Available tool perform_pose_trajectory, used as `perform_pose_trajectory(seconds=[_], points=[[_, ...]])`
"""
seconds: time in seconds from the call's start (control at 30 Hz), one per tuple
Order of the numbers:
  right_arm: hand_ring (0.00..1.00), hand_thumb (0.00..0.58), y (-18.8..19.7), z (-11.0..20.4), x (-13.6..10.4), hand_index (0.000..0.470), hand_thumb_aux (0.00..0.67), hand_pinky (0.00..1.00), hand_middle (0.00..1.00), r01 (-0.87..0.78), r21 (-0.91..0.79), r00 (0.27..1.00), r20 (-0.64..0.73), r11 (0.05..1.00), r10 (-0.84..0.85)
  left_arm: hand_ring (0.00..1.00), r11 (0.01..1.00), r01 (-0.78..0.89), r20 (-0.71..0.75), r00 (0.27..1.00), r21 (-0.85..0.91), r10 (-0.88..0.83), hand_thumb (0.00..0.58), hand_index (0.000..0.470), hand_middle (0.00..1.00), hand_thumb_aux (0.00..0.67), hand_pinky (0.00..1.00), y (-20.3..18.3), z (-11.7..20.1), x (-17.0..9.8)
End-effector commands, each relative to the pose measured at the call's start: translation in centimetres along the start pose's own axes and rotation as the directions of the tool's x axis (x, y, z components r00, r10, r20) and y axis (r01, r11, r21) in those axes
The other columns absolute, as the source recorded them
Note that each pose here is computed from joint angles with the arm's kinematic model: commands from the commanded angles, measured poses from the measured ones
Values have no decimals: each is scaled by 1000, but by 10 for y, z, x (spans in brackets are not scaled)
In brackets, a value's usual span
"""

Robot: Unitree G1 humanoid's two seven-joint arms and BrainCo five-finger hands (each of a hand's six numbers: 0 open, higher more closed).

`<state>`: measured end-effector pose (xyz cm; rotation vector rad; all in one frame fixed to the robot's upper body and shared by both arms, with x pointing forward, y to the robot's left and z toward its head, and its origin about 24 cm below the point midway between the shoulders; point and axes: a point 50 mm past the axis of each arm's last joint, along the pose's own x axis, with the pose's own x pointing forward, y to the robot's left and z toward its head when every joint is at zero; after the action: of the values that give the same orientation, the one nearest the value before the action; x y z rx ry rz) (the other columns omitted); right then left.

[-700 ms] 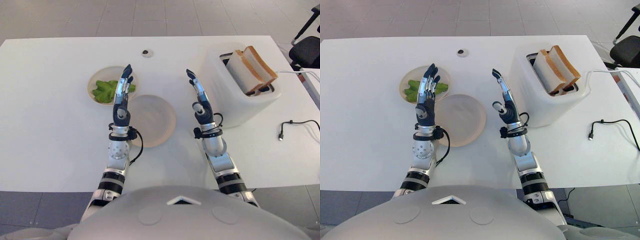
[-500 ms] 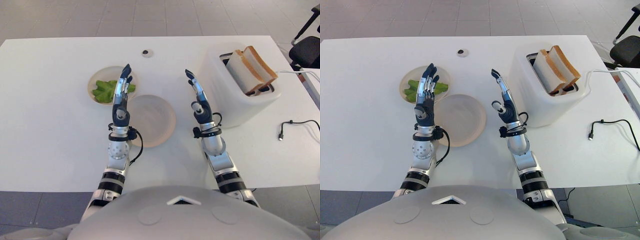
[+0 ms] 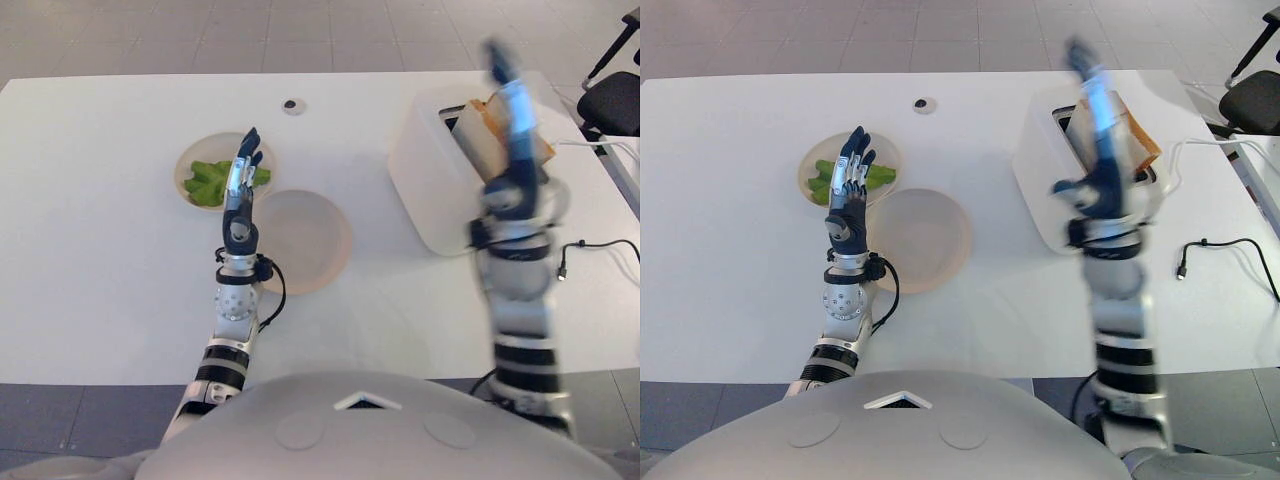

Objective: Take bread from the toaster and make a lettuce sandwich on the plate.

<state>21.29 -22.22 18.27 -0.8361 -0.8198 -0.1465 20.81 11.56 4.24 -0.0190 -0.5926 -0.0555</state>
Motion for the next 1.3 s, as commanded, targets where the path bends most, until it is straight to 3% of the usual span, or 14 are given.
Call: perform_pose_trajectory(seconds=[0.03,0.13,0.27,0.5,0.53,0.57,0.6,0.63,0.83,0.97,1.03,1.13,1.2,1.3], points=[[0,0,-55,-59,-8,0,0,0,0,-145,-445,959,-284,884,14,0,1000,3,-126,992,12,-1,0,0,0,0,0,-3,-15,-22],[0,0,-50,-89,-34,0,0,0,0,-295,-467,889,-455,834,59,0,1000,0,-126,992,16,2,0,0,0,0,0,-2,-15,-22],[0,0,-30,-103,-55,0,0,0,0,-387,-433,840,-529,814,118,0,1000,-2,-126,992,22,5,0,0,0,0,0,-1,-16,-22],[0,0,-19,-102,-51,0,0,0,0,-442,-464,844,-504,768,181,0,1000,-2,-124,992,27,5,0,0,0,0,0,0,-16,-20],[59,0,-17,-100,-50,0,0,59,59,-445,-464,845,-501,766,188,0,1000,-2,-124,992,27,5,0,0,0,0,0,0,-16,-20],[251,160,-17,-99,-50,70,100,251,251,-445,-464,846,-497,766,191,0,1000,-1,-124,992,27,5,0,0,0,0,0,0,-16,-20],[922,501,-17,-98,-48,297,423,922,922,-439,-465,852,-488,768,191,0,1000,-1,-123,992,26,4,0,0,0,0,0,-1,-16,-19],[1000,579,-18,-95,-46,448,638,1000,1000,-422,-467,861,-474,777,183,0,1000,-1,-122,993,25,4,0,0,0,0,0,-1,-16,-19],[1000,580,-30,-68,-24,470,670,1000,1000,-188,-517,956,-292,835,35,0,1000,0,-121,993,24,3,0,0,0,0,0,-1,-15,-18],[1000,580,-45,-34,-8,470,670,1000,1000,161,-520,978,-33,839,-208,0,1000,-3,-118,993,27,6,0,0,0,0,0,0,-15,-18],[1000,580,-46,-11,-2,470,670,1000,1000,304,-431,952,104,849,-288,0,999,-13,-112,994,31,17,0,0,0,0,0,2,-14,-18],[1000,580,-3,21,4,470,670,1000,1000,146,104,982,109,984,-157,0,997,-39,-68,997,65,43,0,0,0,0,0,9,-9,-14],[1000,580,33,35,0,470,670,1000,1000,-40,483,998,62,875,11,0,983,-75,14,997,168,73,0,0,0,0,0,22,3,-7],[1000,580,78,31,-10,470,670,1000,1000,-204,688,963,11,696,271,0,934,-159,104,986,321,132,0,0,0,0,0,44,17,2]])
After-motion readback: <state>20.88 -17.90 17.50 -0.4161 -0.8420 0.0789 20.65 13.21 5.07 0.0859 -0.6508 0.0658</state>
